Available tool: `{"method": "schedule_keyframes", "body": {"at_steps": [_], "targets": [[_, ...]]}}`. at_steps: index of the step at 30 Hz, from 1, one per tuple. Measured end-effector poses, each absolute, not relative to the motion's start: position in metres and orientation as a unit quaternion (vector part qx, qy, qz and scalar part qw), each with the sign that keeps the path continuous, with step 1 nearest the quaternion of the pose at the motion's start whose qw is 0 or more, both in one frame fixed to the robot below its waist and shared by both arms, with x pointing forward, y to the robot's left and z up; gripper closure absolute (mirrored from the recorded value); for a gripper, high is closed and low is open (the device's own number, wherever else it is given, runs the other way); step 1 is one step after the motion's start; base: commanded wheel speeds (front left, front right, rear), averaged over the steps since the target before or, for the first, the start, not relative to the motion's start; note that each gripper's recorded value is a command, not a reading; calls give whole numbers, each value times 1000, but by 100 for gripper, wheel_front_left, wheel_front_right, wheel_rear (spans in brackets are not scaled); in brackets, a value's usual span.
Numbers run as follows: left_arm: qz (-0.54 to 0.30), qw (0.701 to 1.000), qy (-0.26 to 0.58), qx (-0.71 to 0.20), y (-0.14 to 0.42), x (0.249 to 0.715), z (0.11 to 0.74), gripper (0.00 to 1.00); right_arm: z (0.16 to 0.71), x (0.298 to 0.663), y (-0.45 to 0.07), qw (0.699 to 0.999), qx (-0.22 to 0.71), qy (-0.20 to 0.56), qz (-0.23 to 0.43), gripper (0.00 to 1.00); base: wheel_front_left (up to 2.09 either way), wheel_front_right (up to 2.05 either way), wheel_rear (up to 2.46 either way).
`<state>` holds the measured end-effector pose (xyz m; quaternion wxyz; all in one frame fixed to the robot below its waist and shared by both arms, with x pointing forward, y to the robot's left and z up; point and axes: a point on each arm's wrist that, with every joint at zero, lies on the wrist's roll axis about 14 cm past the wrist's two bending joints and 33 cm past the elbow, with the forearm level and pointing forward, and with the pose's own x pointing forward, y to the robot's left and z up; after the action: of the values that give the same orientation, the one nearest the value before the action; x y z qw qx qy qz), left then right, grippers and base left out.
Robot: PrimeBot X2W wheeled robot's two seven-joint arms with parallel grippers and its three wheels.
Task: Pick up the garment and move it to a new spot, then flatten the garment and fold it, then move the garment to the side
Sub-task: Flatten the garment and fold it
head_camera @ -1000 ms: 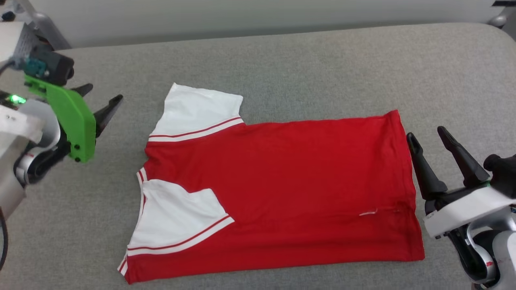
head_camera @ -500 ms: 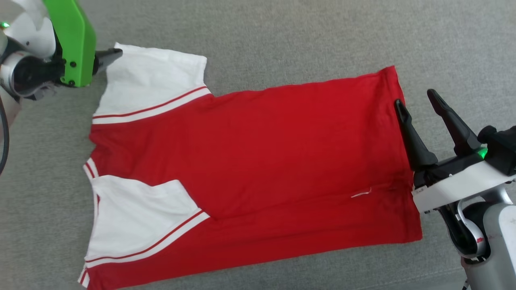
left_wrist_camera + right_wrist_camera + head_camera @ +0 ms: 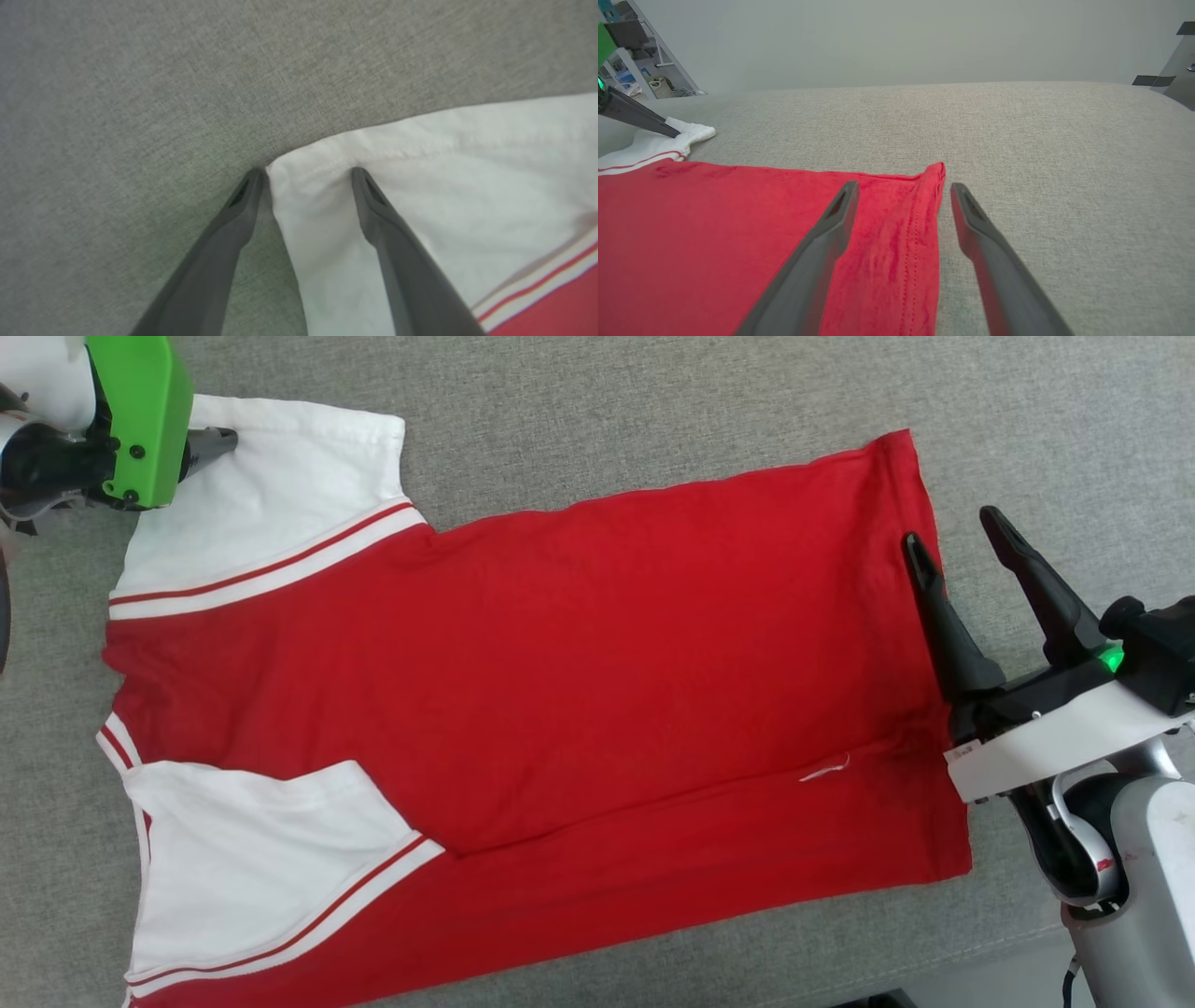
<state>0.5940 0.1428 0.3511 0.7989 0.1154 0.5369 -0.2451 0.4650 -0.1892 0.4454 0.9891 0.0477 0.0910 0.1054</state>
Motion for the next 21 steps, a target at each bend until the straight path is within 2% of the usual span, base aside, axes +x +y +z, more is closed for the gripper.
{"method": "schedule_keyframes", "body": {"at_steps": [1, 10, 14, 18, 21], "targets": [[-246, 799, 537, 117, 143, 594, 352, 100, 447, 465, -190, 989, 46, 89, 105, 0, 0, 0, 0], [-269, 819, 488, 135, 131, 584, 371, 100, 488, 480, -207, 993, 5, 48, 106, 0, 0, 0, 0], [-285, 833, 454, 139, 123, 578, 389, 100, 508, 493, -212, 990, -30, 60, 122, 0, 0, 0, 0], [-295, 845, 424, 141, 120, 573, 409, 100, 512, 508, -206, 979, -64, 118, 155, 0, 0, 0, 0], [-297, 852, 407, 143, 123, 568, 422, 100, 489, 506, -199, 955, -82, 220, 184, 0, 0, 0, 0]]}}
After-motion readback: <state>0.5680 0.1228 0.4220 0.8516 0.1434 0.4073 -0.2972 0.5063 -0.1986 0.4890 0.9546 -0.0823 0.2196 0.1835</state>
